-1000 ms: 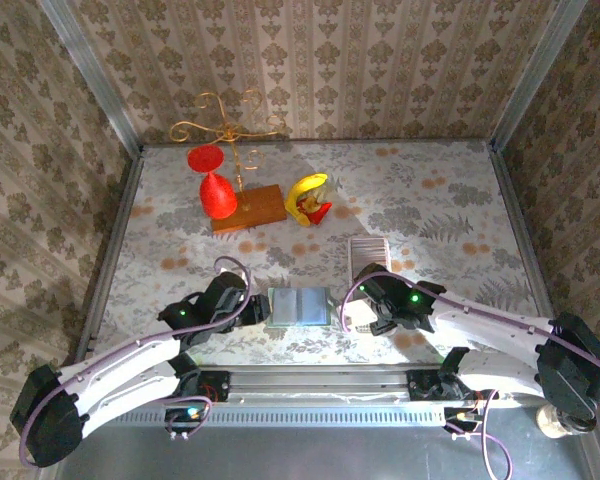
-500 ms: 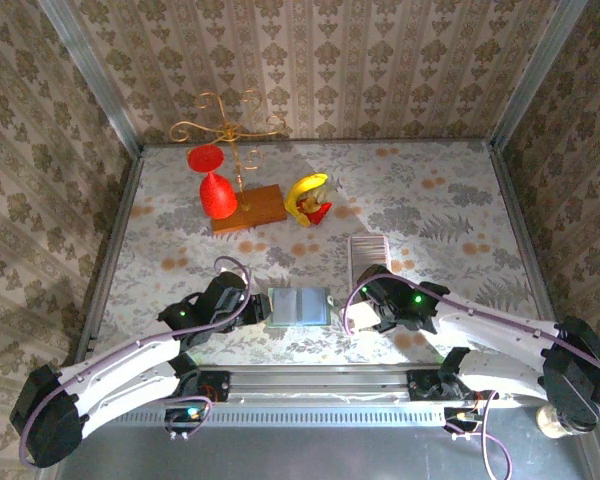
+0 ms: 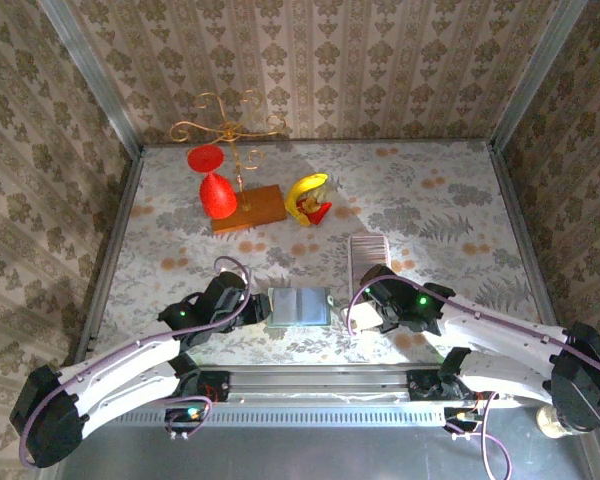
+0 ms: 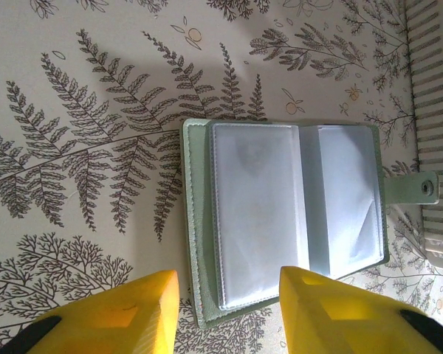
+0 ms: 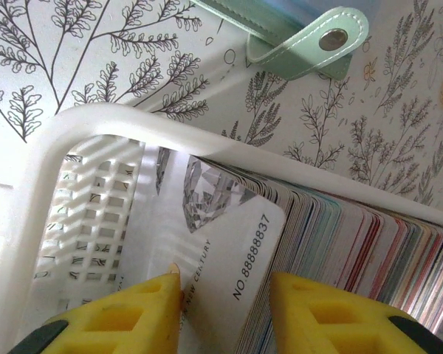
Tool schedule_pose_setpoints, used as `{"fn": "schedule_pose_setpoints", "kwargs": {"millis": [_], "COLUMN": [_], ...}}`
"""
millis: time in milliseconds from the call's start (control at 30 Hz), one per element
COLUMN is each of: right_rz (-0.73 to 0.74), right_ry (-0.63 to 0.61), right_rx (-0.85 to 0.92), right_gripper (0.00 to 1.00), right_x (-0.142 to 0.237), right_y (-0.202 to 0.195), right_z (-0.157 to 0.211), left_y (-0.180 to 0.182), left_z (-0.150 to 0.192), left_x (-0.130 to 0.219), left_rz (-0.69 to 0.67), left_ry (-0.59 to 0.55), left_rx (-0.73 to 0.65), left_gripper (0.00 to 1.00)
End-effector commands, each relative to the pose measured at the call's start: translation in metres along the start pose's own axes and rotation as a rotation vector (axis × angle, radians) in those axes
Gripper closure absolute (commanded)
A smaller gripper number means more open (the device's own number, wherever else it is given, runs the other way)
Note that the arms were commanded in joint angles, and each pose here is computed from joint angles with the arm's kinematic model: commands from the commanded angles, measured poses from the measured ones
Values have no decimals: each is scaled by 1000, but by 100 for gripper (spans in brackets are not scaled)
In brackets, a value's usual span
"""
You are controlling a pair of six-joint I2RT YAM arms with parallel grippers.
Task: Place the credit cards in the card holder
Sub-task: Pick up the credit card from the storage box.
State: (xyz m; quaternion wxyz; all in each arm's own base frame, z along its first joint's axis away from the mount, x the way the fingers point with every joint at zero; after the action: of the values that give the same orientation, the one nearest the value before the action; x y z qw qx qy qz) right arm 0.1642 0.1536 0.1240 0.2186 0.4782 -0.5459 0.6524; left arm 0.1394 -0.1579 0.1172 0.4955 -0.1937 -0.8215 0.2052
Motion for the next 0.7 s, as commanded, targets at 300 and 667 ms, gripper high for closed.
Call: {"fn": "schedule_pose_setpoints", "kwargs": {"millis": [300, 667], "right_rz": [92, 106], "right_ry": [4, -4], "right_rx": [-9, -26], "right_gripper": [75, 77], "right_x": [11, 17], "right_y": [-17, -19], "right_z": [0, 0], "left_y": [-3, -5], "left_z": [3, 4], "left_x": [-1, -1], "left_rz": [21, 28], "left_ry": [17, 23], "left_rx": [9, 9], "left_gripper": [61, 62]}}
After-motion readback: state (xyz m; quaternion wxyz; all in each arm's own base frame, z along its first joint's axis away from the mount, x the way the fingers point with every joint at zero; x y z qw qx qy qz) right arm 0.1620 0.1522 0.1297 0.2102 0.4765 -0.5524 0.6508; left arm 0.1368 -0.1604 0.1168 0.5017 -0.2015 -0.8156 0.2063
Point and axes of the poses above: each hand's point on the last joint's axis, 136 mm out from that joint toward the fingers, its own x axis back along the fingers, its own y axis along the line the jaws close on, z = x × y, the point moved 6 cm from there along x, back along the fingers, and after that the axes turned 2 degrees about x, right-handed, at the moved point
